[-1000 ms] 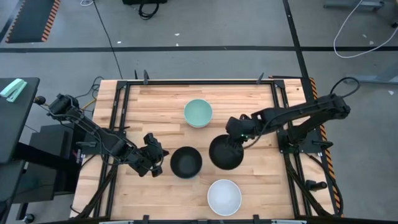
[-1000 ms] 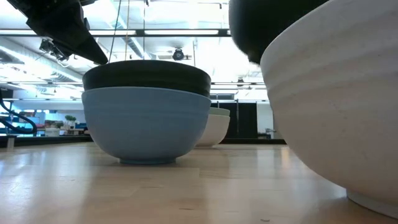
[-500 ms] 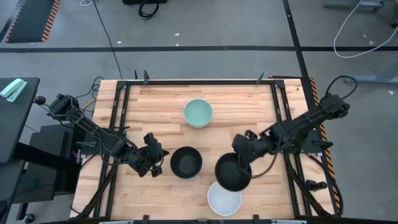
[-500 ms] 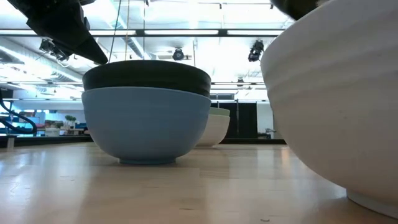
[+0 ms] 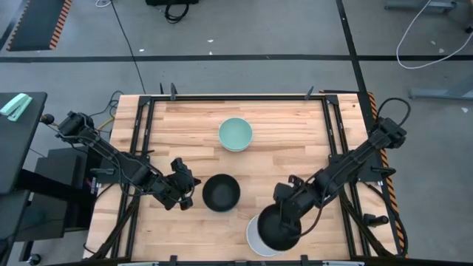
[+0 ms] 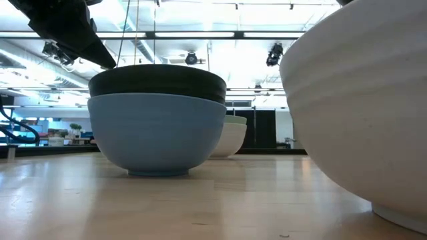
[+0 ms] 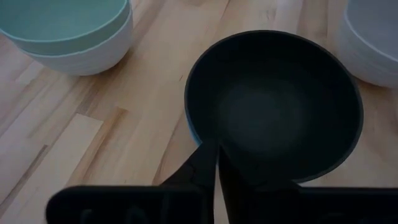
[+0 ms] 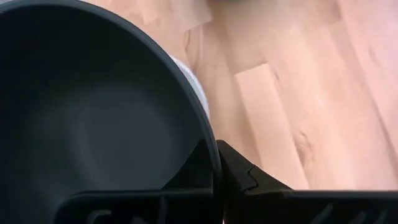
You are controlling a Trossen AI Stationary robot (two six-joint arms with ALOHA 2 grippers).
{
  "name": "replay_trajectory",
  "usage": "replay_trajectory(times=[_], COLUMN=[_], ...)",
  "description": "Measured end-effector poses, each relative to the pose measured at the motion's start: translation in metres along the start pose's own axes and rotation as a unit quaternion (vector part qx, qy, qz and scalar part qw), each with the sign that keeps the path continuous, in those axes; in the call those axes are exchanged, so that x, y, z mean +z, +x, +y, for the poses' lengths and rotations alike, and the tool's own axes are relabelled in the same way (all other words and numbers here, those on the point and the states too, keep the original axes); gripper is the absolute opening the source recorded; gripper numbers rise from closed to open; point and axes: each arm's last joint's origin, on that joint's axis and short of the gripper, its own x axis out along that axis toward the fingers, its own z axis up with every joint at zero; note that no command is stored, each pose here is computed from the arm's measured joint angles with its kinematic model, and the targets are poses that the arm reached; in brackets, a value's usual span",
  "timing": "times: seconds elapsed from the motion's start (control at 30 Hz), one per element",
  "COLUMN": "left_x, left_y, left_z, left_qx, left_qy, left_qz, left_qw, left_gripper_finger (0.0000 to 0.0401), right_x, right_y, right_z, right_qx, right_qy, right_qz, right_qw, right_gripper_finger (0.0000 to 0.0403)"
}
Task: Nest bowls inside each other
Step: Stack the right black bowl on top of the white bowl
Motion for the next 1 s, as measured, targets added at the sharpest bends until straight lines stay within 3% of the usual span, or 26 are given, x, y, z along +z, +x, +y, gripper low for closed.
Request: replay_trajectory(times=[0.43, 1.0], left_x=[0.000, 0.000], left_y=[0.000, 0.000], left_z=[0.000, 0.000], left_qx=[0.000, 0.000], left_qy=[-0.001, 0.000], left_qz=[0.000, 0.000], left_qw=[1.000, 1.000], left_gripper_finger=[0.0025, 0.0017], right_x=[0.011, 0.025], right_y=[0.036, 0.086], right_z=[0.029, 0.014], right_qx=[0.001, -0.031], right_qy=[-0.045, -0.063], right_qz=[0.048, 0.109], right_qw=[0.998, 0.992], right_gripper_finger=[0.0005, 0.0005])
